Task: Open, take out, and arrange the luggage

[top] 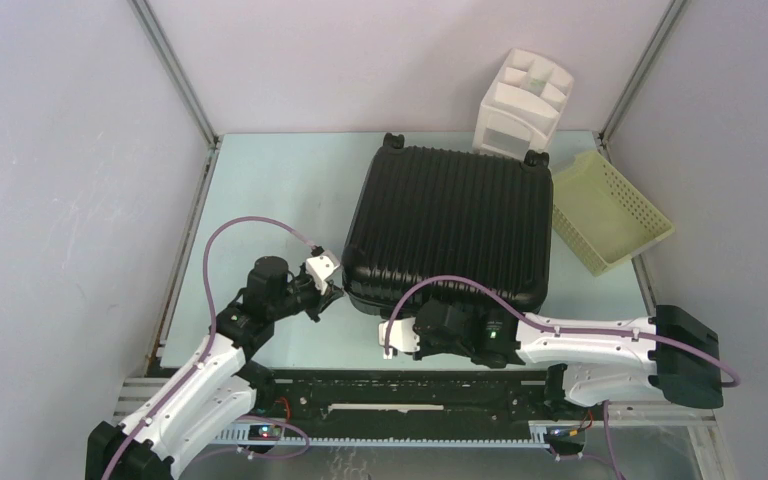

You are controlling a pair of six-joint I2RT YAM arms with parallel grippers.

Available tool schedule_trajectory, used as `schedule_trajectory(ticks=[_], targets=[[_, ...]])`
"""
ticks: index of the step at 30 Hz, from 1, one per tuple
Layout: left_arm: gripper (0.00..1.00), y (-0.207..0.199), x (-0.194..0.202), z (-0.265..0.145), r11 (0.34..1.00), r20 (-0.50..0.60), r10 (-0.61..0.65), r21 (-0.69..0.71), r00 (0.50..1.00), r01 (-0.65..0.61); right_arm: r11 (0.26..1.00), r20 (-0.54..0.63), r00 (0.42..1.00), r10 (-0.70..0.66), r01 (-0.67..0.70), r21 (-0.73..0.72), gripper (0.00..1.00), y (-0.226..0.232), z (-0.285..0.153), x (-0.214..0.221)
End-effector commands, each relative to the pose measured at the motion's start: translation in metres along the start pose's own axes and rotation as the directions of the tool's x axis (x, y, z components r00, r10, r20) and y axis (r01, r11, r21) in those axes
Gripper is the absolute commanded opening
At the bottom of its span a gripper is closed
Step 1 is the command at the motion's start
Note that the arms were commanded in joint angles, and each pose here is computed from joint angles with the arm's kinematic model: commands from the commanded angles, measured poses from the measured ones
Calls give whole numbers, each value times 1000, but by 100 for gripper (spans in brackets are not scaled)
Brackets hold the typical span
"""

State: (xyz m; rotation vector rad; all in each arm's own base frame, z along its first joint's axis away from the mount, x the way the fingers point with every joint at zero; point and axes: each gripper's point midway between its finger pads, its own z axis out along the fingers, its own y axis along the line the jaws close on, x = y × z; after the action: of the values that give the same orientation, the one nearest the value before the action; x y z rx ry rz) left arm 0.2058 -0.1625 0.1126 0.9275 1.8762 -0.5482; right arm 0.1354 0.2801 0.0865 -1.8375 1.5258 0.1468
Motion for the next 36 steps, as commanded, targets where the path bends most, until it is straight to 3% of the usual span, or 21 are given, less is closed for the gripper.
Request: schedule_trajectory(ticks=[1, 14, 23, 28, 36], targets=[[0, 23, -35, -8, 991, 75, 84, -108, 994, -76, 999, -37, 999, 27, -28, -27, 32, 12, 7, 7], [0, 44, -35, -1, 978, 54, 93, -194, 994, -81, 992, -128, 991, 47, -62, -112, 37, 30, 14, 26], [0, 69, -38, 9, 970, 33, 65, -238, 997, -55, 966, -135, 991, 22, -56, -254, 15, 56, 7, 29], [0, 90, -55, 13, 973, 62, 64, -226, 996, -48, 939, -129, 992, 0, -44, -341, 11, 72, 0, 31], [0, 114, -70, 45, 992, 19, 54, -117, 998, -52, 896, -116, 992, -45, -11, -444, 9, 92, -9, 33]])
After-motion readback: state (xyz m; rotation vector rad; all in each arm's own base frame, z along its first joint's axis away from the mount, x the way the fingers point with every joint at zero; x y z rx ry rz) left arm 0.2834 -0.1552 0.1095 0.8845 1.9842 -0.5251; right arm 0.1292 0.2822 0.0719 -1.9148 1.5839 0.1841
